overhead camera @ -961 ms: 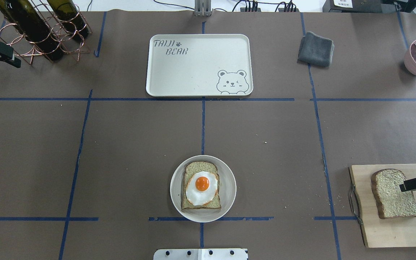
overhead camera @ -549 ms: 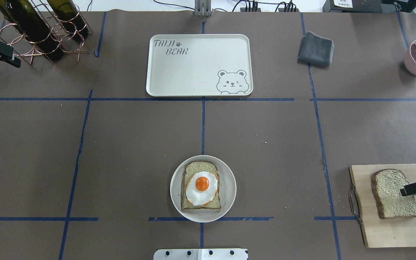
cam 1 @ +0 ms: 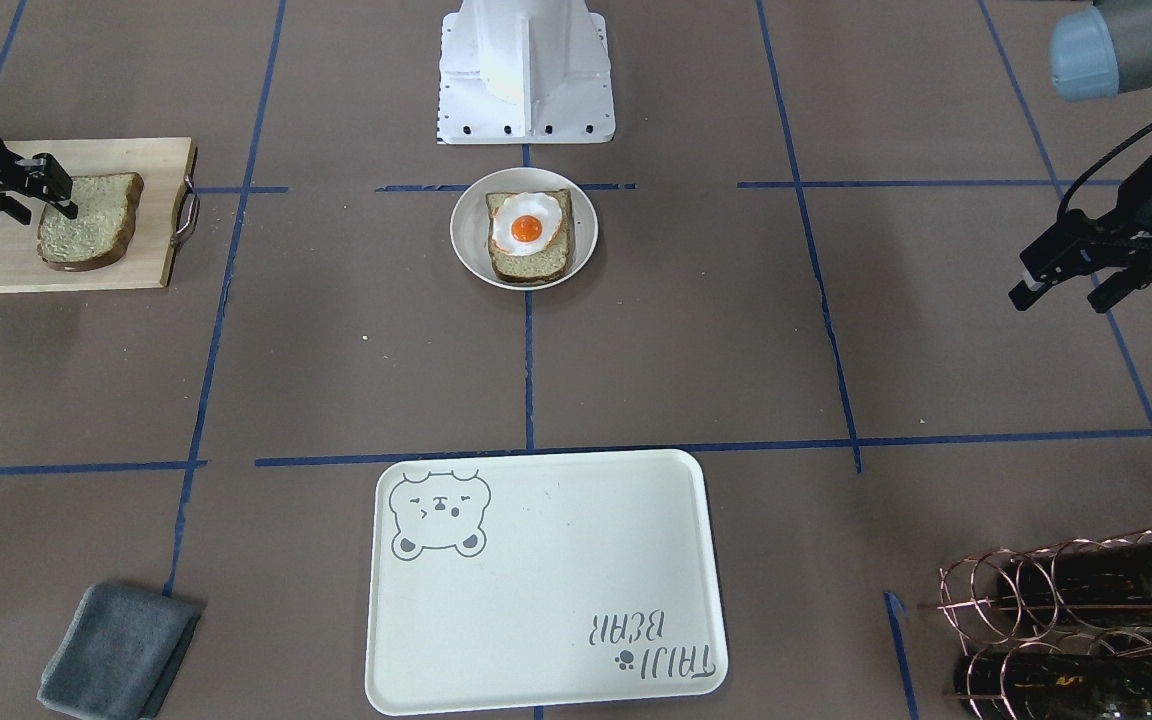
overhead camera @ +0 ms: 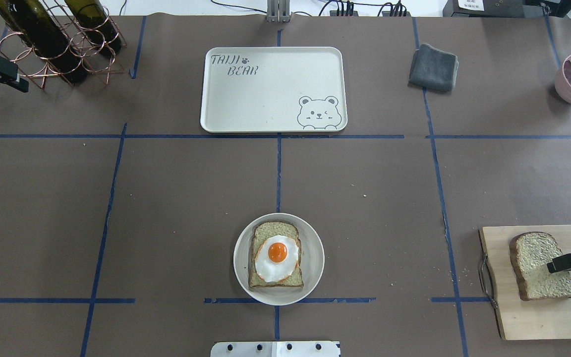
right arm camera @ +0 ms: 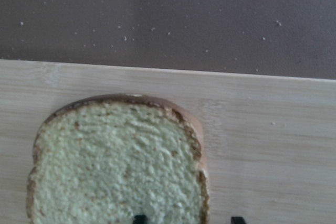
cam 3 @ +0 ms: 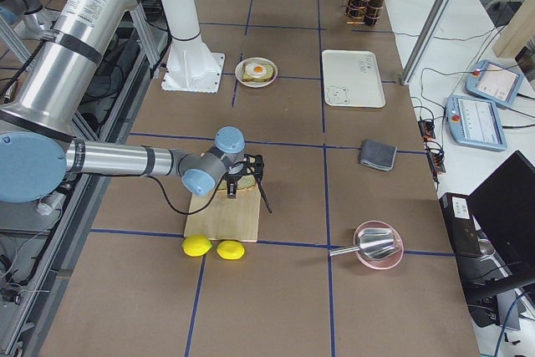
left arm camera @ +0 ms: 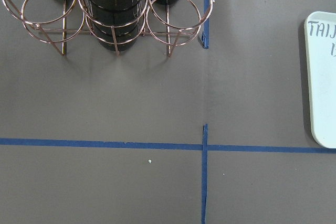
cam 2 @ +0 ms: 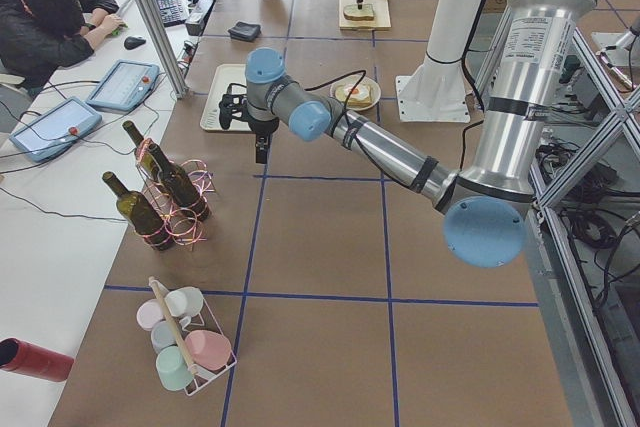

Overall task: Make sandwich and place on tray
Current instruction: 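Lower the right gripper and grasp the bread slice's edge, then lift the bread slice with the right gripper and carry it over the plate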

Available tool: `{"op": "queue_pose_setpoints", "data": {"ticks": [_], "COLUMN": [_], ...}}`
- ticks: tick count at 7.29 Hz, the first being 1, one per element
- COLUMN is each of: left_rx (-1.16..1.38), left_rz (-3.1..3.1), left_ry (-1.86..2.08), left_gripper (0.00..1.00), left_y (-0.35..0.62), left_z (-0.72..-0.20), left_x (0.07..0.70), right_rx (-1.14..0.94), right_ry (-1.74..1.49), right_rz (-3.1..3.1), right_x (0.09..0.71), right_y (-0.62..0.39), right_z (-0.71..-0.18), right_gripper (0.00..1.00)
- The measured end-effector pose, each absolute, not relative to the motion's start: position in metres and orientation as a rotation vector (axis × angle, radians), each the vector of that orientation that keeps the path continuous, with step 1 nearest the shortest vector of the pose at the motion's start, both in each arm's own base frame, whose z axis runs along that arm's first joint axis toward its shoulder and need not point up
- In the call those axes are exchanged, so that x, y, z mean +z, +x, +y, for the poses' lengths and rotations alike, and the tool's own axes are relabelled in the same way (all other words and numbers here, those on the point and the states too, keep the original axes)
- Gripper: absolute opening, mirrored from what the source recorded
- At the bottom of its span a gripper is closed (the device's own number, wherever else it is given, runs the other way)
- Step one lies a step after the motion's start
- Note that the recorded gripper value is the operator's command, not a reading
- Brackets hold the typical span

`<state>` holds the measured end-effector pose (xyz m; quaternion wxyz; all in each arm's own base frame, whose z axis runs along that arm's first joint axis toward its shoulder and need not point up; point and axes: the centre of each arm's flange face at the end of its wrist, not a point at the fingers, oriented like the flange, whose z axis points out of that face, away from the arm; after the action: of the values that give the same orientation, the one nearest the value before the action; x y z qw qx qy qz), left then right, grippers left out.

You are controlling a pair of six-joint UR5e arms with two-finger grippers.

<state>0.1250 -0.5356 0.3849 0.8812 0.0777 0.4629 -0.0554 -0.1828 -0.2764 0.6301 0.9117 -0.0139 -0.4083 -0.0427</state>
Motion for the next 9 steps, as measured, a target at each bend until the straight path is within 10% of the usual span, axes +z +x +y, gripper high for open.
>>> {"op": "queue_pose_setpoints", "data": {"ticks": [9], "left_rx": [-0.116], "left_rz": [0.962], "left_ry": [0.167], "left_gripper": [1.0], "left_y": [0.125], "left_z": [-0.537], "left_x": [0.383], "right_rx": [-0.099], "right_ry": [0.02], "right_rz": [-0.935], "right_x": [0.582], "right_y": [-0.18], "right_z": [-0.286], "right_gripper": [0.0]}}
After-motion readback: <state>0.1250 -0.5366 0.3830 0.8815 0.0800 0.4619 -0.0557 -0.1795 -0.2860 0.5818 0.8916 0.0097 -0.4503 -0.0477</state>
